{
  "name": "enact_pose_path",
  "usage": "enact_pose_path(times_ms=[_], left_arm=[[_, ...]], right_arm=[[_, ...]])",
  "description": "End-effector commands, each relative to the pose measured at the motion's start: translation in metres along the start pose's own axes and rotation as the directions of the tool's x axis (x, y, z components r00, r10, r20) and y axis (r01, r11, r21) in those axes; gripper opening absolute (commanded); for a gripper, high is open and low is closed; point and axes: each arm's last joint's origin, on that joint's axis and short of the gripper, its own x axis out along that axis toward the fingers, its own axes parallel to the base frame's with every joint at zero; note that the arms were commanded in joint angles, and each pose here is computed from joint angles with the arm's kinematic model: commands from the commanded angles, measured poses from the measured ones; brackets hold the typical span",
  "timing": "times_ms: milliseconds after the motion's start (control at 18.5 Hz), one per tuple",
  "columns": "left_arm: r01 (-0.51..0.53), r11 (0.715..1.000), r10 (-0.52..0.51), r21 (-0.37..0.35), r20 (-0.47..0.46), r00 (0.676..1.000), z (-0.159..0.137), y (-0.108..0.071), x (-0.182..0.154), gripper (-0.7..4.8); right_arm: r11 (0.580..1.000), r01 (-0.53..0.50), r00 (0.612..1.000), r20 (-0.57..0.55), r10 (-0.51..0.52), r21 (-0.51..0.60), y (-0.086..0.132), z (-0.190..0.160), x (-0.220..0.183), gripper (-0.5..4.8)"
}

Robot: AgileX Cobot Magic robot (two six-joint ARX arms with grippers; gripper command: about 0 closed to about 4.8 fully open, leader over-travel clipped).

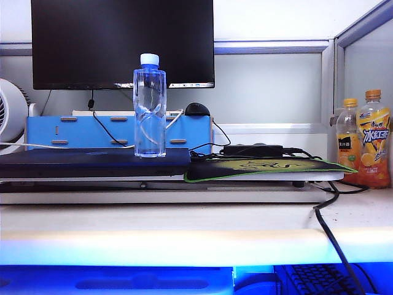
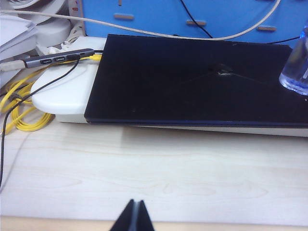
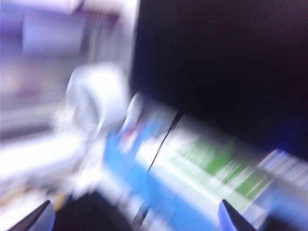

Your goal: Pick up the mineral water bottle and place it on the laptop.

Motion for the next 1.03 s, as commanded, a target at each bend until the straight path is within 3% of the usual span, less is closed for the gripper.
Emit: enact_pose_path(times_ms=[54, 162, 540, 864, 1026], left_arm=[[0.002, 1.0, -0.002, 0.001, 0.0, 1.0, 0.0, 0.0, 0.0, -0.02], [0.002, 1.0, -0.002, 0.001, 0.0, 1.0, 0.0, 0.0, 0.0, -0.02], [0.002, 1.0, -0.002, 0.001, 0.0, 1.0, 0.0, 0.0, 0.0, -0.02], [0.002, 1.0, -0.002, 0.001, 0.0, 1.0, 0.0, 0.0, 0.0, -0.02], [0.002, 1.0, -0.002, 0.001, 0.0, 1.0, 0.0, 0.0, 0.0, -0.02]], right_arm=[[0.996, 0.086, 0.979, 0.185, -0.082, -0.015, -0.004, 0.07, -0.054, 1.87], [0.99, 0.14, 0.96, 0.245, -0.133, -0.011, -0.004, 0.102, -0.091, 0.11], [0.947, 0.31, 0.947, 0.11, -0.301, -0.078, 0.002, 0.145, -0.217, -0.01], [0.922, 0.386, 0.895, 0.258, -0.364, -0.036, 0.016, 0.17, -0.345, -0.01], [0.91, 0.415, 0.88, 0.253, -0.401, -0.002, 0.025, 0.161, -0.405, -0.01]])
